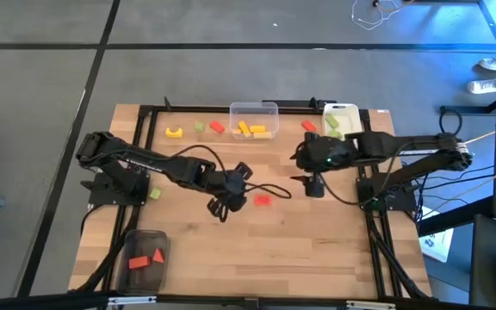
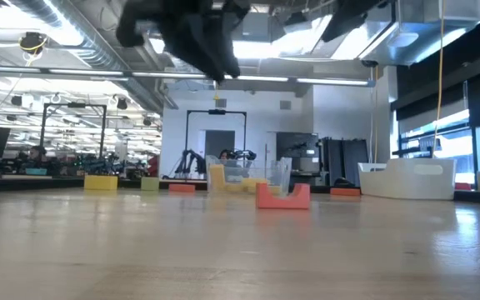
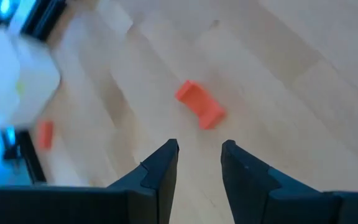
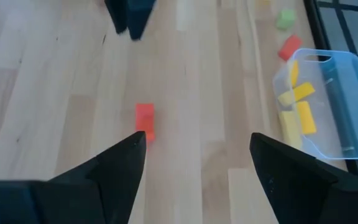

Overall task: Sort & place blocks by color
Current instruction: Put the orange arched block into the black bin

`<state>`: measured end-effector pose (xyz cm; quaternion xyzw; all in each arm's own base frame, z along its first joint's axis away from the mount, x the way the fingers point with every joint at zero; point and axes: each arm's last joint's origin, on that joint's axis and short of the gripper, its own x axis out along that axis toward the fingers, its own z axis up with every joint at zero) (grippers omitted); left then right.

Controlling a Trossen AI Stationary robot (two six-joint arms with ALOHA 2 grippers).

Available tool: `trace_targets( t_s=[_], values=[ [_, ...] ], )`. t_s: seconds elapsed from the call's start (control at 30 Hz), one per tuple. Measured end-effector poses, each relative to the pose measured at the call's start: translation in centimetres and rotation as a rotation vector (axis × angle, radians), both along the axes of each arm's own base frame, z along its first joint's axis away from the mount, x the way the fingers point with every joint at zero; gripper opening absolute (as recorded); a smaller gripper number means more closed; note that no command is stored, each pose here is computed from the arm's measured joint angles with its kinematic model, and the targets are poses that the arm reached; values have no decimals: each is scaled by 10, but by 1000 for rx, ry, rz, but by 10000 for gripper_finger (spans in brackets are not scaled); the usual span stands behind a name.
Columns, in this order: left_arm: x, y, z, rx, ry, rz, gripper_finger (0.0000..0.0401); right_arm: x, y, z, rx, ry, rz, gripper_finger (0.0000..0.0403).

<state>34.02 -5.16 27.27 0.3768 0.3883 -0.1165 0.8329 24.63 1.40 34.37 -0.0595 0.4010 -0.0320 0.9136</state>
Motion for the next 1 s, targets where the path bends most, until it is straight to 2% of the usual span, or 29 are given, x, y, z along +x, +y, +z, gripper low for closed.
trace_targets(
  t_s=[0.23,0.37,0.6,0.87,1.0],
  values=[
    [5,21,-19,164,-39,-169,114,-22,-2,14,3,-30,0,289],
    [10,27,-25,152,-59,-250,114,-33,-2,20,2,-50,2,289],
    [29,34,-61,104,-10,-330,114,-42,-3,27,5,-89,2,289],
    [41,32,-95,171,60,-420,114,-44,-3,27,3,-78,3,289],
    [45,32,-104,202,66,-457,114,-44,-3,26,3,-77,3,289]
  ],
)
